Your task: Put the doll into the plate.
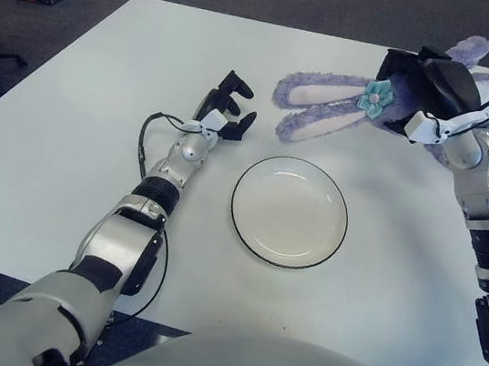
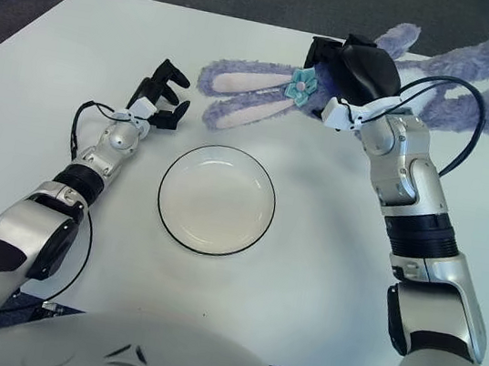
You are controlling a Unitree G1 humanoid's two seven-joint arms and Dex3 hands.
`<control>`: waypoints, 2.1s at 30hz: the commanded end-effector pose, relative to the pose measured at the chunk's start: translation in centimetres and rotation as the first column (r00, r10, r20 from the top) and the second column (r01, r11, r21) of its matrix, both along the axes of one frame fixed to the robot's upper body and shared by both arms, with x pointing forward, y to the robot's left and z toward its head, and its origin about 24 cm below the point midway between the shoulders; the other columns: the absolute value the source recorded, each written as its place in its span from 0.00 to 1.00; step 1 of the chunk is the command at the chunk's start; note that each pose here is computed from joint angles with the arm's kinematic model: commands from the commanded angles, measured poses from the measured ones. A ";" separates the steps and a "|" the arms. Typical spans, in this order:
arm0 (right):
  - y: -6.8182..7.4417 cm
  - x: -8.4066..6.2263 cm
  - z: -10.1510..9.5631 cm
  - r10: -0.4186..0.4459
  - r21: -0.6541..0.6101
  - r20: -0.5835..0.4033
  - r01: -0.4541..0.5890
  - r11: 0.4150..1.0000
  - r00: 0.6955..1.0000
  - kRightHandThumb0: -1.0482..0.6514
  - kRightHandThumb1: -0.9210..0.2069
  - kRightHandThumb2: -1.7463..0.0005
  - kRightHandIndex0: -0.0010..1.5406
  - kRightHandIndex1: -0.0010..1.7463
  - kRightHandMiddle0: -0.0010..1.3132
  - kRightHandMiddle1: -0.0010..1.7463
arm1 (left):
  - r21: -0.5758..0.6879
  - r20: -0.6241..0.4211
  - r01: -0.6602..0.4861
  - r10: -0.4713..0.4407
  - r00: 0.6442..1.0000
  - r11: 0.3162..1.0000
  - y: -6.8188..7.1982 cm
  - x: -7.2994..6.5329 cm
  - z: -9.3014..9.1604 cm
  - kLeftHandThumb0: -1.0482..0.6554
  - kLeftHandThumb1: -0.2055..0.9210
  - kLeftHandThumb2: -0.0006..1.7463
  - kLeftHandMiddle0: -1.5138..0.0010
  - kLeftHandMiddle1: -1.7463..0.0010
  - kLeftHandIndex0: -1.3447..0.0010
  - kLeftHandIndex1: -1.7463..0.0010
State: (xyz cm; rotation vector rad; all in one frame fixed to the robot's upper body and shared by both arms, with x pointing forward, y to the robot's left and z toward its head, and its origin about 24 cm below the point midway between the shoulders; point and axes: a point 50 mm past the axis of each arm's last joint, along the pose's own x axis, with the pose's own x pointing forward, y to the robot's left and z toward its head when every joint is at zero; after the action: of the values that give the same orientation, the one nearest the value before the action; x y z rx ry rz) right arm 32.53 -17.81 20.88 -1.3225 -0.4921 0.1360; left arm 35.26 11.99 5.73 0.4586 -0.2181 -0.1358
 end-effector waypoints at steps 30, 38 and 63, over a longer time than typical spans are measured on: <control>5.1 -1.9 3.4 0.176 0.203 -0.113 -0.151 0.968 0.978 0.97 0.78 0.05 0.55 1.00 0.84 1.00 | -0.056 -0.202 -0.004 -0.008 0.979 0.998 0.5 -1.2 -3.7 0.61 0.68 0.60 0.78 0.00 0.77 0.00; 6.2 -2.8 2.5 0.247 0.258 -0.175 -0.198 0.945 0.953 0.98 0.80 0.04 0.56 1.00 0.85 1.00 | -0.050 -0.191 0.008 -0.017 0.981 0.999 0.3 -1.2 -3.7 0.61 0.68 0.59 0.79 0.00 0.77 0.00; 8.1 -6.1 0.7 0.434 0.382 -0.334 -0.301 0.874 0.837 0.96 0.76 0.07 0.53 1.00 0.81 1.00 | -0.136 -0.212 -0.018 -0.012 0.977 0.991 -0.3 -1.0 -3.7 0.61 0.66 0.61 0.77 0.00 0.75 0.00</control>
State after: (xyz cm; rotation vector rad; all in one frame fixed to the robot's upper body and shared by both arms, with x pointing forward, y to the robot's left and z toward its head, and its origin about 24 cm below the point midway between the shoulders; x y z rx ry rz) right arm 26.82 -9.82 21.59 -0.8481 -0.3880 0.5997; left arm 35.50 11.47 5.02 0.3262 -0.1579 -0.1645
